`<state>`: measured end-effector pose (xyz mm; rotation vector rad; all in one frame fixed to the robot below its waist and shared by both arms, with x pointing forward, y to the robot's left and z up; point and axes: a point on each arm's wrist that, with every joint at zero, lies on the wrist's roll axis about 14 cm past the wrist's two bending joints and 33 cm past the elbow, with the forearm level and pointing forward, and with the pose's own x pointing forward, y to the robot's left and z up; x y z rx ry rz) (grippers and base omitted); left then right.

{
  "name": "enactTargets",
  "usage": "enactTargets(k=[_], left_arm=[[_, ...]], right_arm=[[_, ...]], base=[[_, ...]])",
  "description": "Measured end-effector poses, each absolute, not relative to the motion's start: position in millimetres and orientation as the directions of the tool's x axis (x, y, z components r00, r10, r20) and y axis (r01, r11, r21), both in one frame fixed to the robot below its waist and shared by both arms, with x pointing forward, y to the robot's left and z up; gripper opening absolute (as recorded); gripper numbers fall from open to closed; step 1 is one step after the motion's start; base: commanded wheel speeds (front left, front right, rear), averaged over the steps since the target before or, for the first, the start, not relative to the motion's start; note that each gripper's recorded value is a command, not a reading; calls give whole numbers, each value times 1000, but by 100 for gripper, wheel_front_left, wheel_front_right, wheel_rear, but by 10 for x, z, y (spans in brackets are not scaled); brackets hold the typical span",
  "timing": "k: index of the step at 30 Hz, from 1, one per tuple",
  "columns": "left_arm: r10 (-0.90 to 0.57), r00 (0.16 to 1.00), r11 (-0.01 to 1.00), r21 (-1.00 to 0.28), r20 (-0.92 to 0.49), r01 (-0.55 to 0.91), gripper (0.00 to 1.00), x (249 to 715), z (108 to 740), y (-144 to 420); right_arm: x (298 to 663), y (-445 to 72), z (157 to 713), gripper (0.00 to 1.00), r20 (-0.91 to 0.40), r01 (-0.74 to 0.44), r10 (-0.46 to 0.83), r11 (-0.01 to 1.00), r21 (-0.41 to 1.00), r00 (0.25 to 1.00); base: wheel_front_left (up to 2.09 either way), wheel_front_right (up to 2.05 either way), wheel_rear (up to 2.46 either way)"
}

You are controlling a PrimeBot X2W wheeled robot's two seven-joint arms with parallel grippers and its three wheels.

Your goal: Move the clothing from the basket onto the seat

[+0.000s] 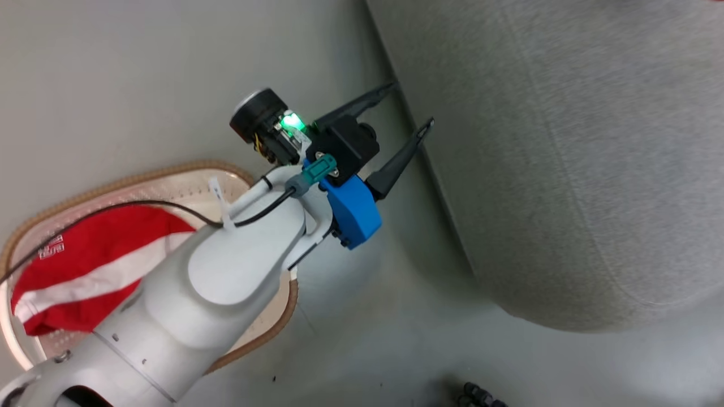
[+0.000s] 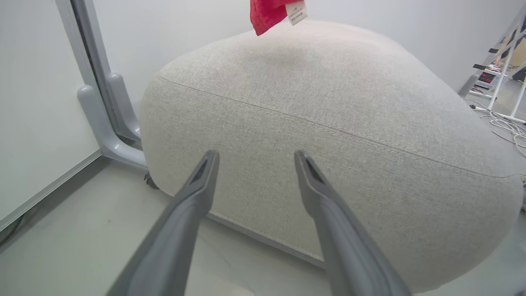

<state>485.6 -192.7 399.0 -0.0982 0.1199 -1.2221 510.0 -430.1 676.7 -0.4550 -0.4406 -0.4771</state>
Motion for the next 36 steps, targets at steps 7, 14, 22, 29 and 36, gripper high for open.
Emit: enactTargets(k=[7, 14, 22, 29, 36], left_arm=[[-929, 365, 371, -168, -65, 914, 100, 5022, 3596, -1774], [-916, 392, 401, -195, -80, 895, 100, 5078, 3400, -1654], [-910, 406, 415, -196, -86, 889, 100, 5098, 3335, -1592], [-906, 416, 423, -180, -74, 888, 100, 5117, 3450, -1572], [-900, 434, 434, -160, -39, 886, 100, 5054, 3776, -1573]], right_arm=[[5384, -4628, 6045, 0, 352, 531, -416, 769, -355, 838], [5387, -4747, 5102, 0, 145, 514, -497, 778, -363, 855], [5231, -4703, 4366, 0, -47, 490, -537, 799, -348, 842], [5129, -4671, 4310, 100, -74, 488, -540, 804, -339, 838], [4821, -4559, 4464, 100, -56, 481, -528, 808, -340, 847]], base=[[0, 0, 0], [0, 0, 0], [0, 0, 0], [0, 0, 0], [0, 0, 0]])
